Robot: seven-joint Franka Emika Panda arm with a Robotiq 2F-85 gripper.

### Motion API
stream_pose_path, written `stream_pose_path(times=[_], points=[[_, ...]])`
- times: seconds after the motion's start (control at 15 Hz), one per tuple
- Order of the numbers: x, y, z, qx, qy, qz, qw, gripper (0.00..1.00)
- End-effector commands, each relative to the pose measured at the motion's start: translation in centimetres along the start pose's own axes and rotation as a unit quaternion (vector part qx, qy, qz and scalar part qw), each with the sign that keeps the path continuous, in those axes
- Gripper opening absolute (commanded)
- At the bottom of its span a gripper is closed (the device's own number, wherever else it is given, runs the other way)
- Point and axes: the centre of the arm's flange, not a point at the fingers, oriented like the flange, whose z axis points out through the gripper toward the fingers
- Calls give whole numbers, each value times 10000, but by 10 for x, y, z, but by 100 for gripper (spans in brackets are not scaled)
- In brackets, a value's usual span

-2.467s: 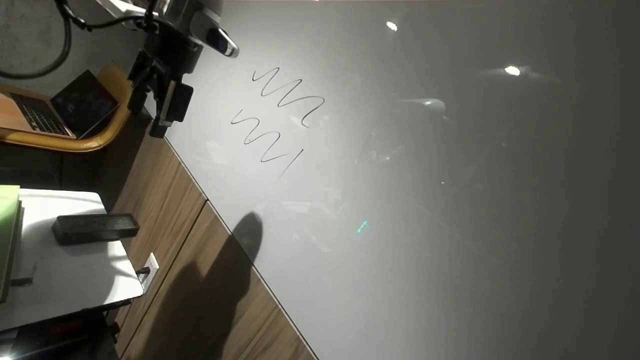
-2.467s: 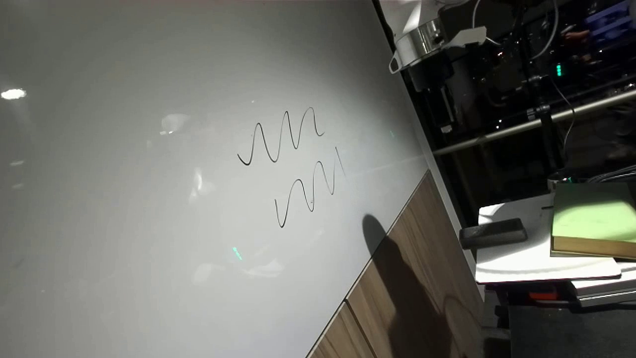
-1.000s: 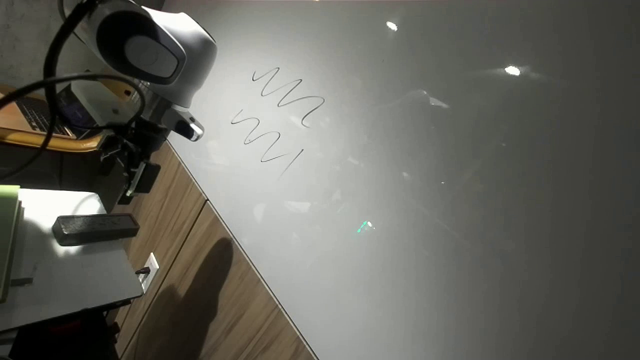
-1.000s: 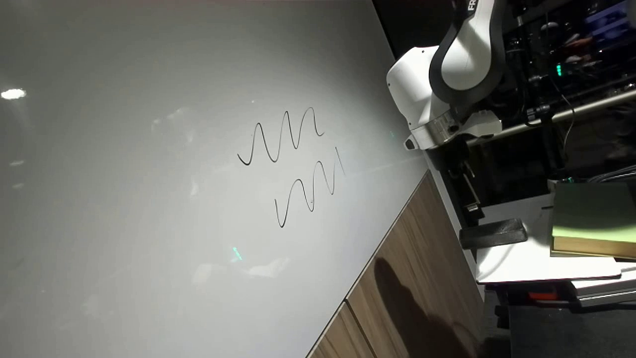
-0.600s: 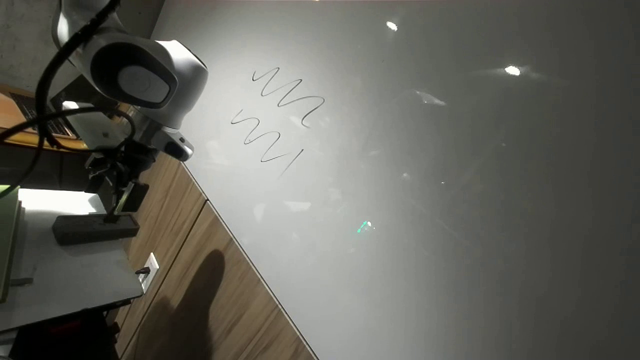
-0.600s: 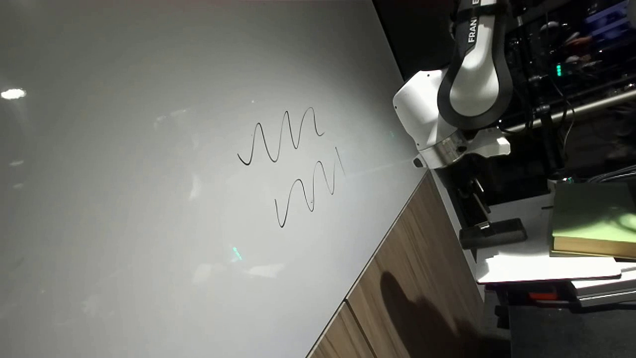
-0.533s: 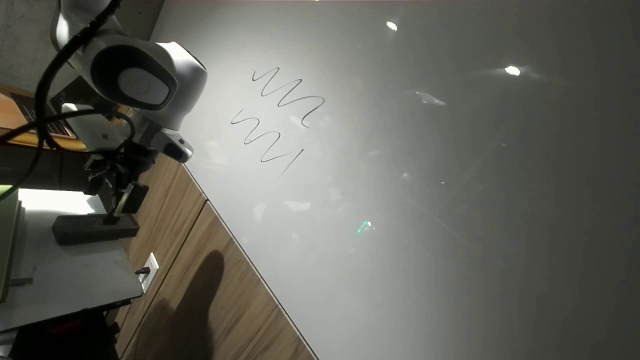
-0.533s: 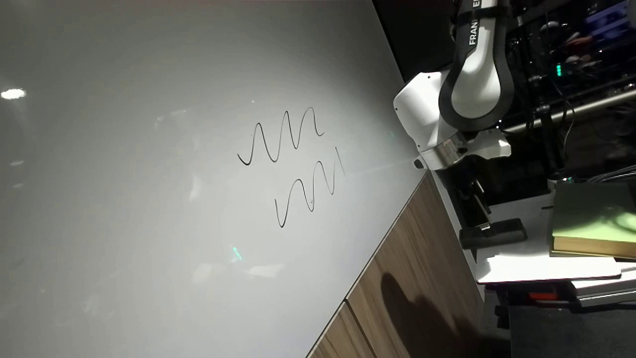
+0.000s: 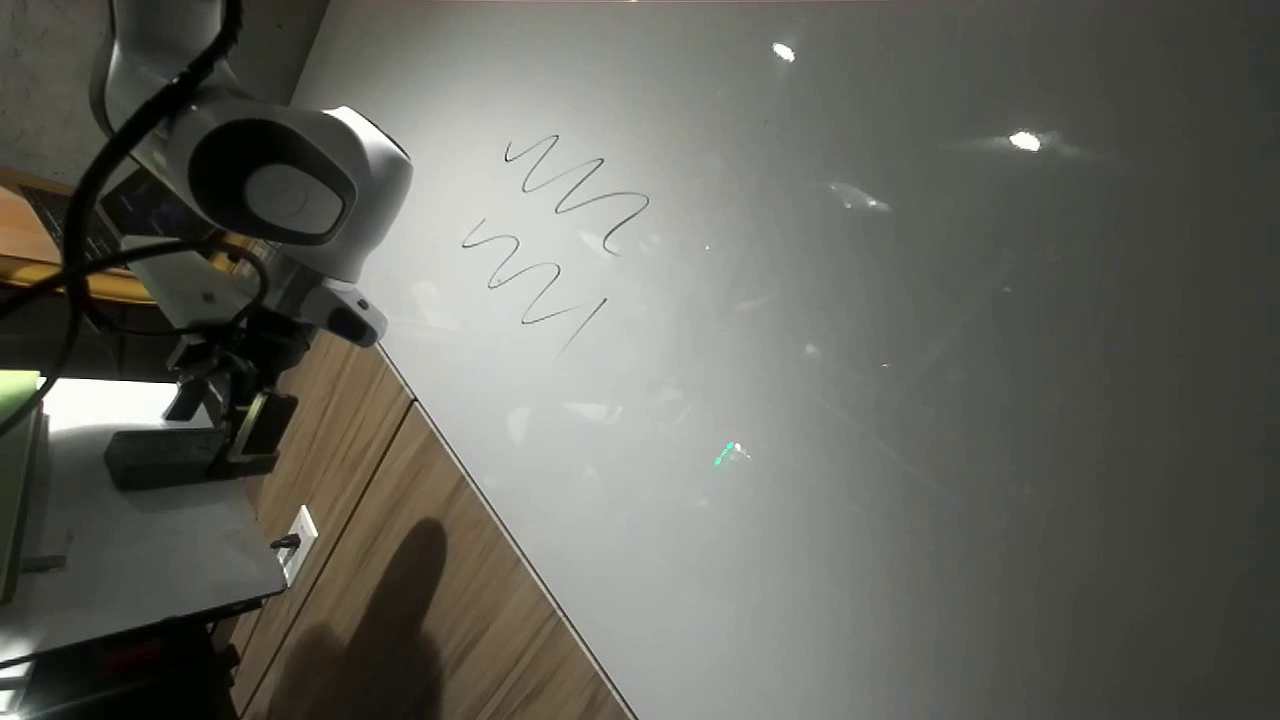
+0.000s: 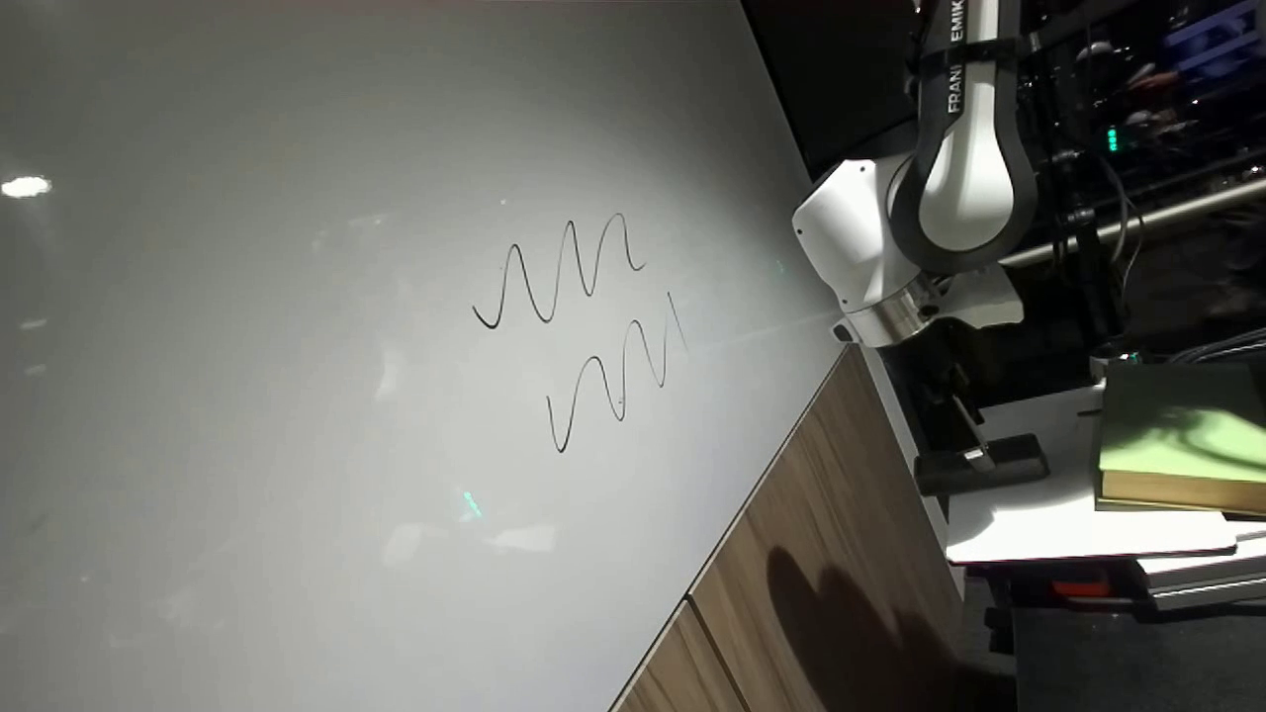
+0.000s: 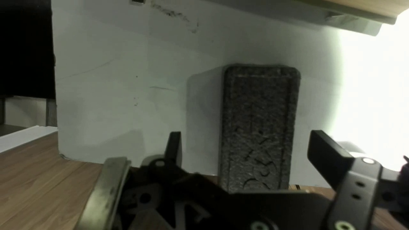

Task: Use the black eraser to wipe the whiteboard.

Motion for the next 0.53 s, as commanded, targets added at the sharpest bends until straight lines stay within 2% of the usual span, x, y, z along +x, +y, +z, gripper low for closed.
stream_pose_path(times=[0.0, 0.07, 0.13, 0.2, 0.47], points=[[-61, -3, 12, -28, 52, 16, 10000, 97], [-61, -4, 12, -30, 52, 6, 10000, 89], [-61, -5, 12, -26, 44, 3, 10000, 76], [-61, -6, 12, -30, 45, -4, 10000, 71], [-60, -13, 7, -55, 101, -68, 9999, 40]])
